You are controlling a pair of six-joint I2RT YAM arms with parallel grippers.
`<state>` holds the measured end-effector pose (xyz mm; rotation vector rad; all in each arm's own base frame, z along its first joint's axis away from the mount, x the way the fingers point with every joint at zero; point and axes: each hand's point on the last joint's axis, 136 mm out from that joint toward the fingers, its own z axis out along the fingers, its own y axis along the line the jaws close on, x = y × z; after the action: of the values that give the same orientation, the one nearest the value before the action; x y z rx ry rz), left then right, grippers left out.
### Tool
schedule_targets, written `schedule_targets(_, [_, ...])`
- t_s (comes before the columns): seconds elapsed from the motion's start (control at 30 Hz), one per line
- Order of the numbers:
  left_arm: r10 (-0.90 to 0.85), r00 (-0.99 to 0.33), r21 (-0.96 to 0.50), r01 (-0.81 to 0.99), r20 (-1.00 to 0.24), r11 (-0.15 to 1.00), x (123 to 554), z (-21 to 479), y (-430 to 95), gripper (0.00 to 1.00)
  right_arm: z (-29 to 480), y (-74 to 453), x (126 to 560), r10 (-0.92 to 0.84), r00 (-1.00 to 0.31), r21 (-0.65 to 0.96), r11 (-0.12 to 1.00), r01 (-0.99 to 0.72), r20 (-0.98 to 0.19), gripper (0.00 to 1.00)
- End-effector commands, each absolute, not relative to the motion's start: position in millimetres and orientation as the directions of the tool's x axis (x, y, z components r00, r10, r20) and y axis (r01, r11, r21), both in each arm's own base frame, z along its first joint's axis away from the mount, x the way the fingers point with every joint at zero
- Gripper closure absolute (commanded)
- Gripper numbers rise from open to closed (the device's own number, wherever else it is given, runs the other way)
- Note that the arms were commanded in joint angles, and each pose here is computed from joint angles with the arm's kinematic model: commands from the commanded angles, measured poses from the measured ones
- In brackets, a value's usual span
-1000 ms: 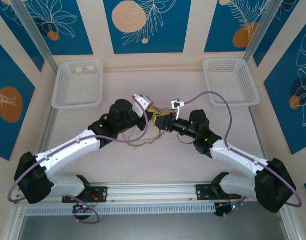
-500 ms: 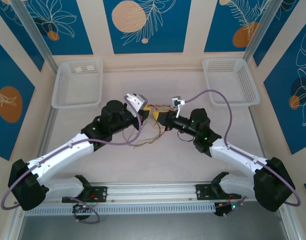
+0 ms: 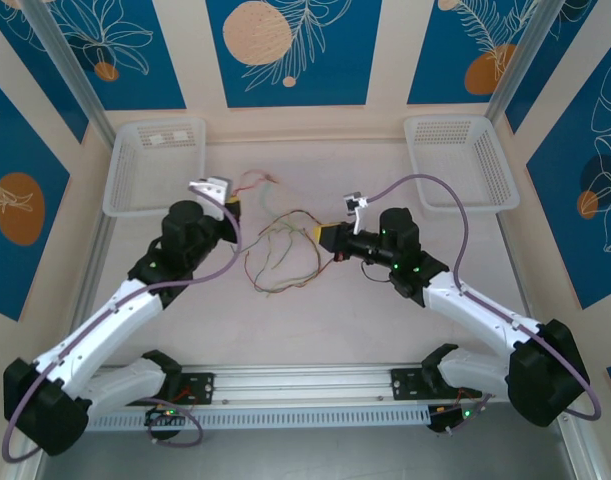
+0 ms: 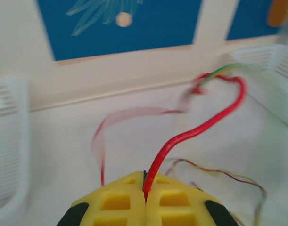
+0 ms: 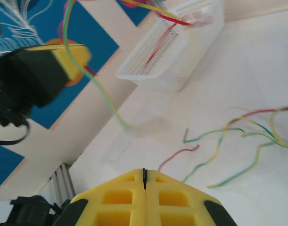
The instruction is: Untangle the cables
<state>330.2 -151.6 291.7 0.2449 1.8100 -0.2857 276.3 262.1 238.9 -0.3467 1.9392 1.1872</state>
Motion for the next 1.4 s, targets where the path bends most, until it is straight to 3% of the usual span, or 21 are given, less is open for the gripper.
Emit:
schedule_targets(0.0, [-0.034,-0.251,-0.084,0.193,-0.967,0.978,327,293,-120,1.00,219,243,280,0.207,-0.670,0.644,0.572,-0.508,-0.713,1.00])
schedule_targets(0.13, [-0.024,-0.236,-0.076,0.211,-0.971,0.975,322,293,-115,1.00,222,222,291,0.292,-0.666,0.678,0.586,-0.443,-0.687,1.00])
schedule_targets(0.23, [-0.013,-0.230,-0.081,0.289,-0.973,0.954,320,298,-129,1.00,240,229,288,0.268,-0.644,0.662,0.551,-0.507,-0.716,0.99])
schedule_targets(0.3, [-0.005,-0.220,-0.087,0.364,-0.975,0.927,318,301,-143,1.00,254,245,280,0.200,-0.624,0.621,0.522,-0.585,-0.755,0.80])
schedule_targets(0.47, [-0.021,-0.228,-0.136,0.502,-0.974,0.854,316,303,-173,1.00,283,280,262,0.128,-0.494,0.494,0.451,-0.743,-0.860,0.59])
schedule_targets(0.6, [-0.040,-0.257,-0.184,0.568,-0.966,0.802,315,301,-190,1.00,309,301,256,0.163,-0.415,0.445,0.380,-0.811,-0.895,0.46])
schedule_targets(0.73, [-0.059,-0.263,-0.211,0.602,-0.963,0.770,314,300,-199,1.00,320,328,257,0.148,-0.444,0.467,0.281,-0.838,-0.884,0.41])
schedule_targets(0.87, [-0.057,-0.268,-0.222,0.641,-0.962,0.735,310,300,-210,1.00,315,344,266,0.161,-0.431,0.459,0.262,-0.849,-0.888,0.33])
schedule_targets(1.23, [-0.045,-0.238,-0.210,0.731,-0.970,0.649,293,312,-229,1.00,292,379,277,0.123,-0.411,0.424,0.105,-0.900,-0.903,0.27])
schedule_targets(1.33, [-0.049,-0.227,-0.206,0.751,-0.973,0.628,288,316,-233,1.00,285,383,279,0.115,-0.398,0.407,0.068,-0.911,-0.910,0.32])
schedule_targets(1.37, [-0.048,-0.225,-0.205,0.753,-0.973,0.626,288,317,-233,1.00,284,384,280,0.117,-0.397,0.405,0.059,-0.912,-0.910,0.39])
